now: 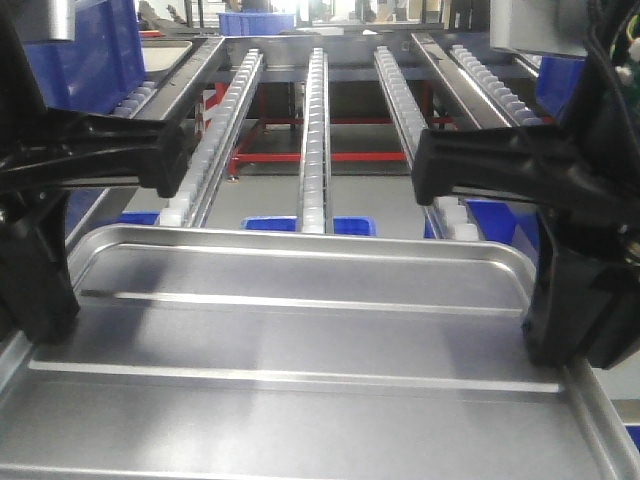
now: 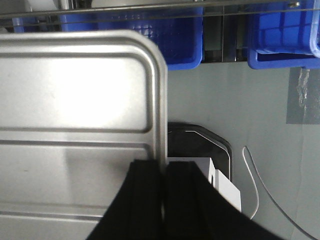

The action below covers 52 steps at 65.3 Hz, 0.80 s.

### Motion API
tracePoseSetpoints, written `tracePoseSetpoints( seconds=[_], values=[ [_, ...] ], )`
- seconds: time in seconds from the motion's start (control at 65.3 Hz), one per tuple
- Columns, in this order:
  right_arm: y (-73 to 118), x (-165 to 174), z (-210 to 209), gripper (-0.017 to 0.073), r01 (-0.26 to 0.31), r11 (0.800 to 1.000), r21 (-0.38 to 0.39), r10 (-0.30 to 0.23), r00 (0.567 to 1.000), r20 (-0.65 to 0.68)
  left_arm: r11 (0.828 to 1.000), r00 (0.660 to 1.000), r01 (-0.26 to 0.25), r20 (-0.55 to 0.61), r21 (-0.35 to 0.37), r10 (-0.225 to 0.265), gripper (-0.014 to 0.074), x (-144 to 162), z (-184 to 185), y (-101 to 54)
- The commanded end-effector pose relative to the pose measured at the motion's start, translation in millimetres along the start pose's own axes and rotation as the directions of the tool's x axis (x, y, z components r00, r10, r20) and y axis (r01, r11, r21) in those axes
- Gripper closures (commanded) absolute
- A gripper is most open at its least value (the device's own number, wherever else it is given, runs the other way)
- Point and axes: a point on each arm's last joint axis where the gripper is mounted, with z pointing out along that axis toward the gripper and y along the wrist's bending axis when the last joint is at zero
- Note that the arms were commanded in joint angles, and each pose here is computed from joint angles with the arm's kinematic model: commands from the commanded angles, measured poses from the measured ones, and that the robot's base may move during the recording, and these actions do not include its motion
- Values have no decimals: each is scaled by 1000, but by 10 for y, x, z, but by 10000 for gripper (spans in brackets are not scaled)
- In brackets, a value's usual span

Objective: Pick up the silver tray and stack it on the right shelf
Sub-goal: 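Hold the tray level in both grippers while the base turns away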

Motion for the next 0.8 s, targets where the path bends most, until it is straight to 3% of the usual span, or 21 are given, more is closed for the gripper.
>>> tracePoseSetpoints(
  seconds=[0.0, 0.78],
  values=[
    [21, -72, -110, 500, 23, 1000, -20, -22, 998, 56, 1000, 999, -24, 39, -13, 25, 694, -26, -131, 40],
    [21, -72, -110, 500, 23, 1000, -20, -22, 998, 56, 1000, 999, -24, 39, -13, 25, 694, -26, -131, 40]
  ],
)
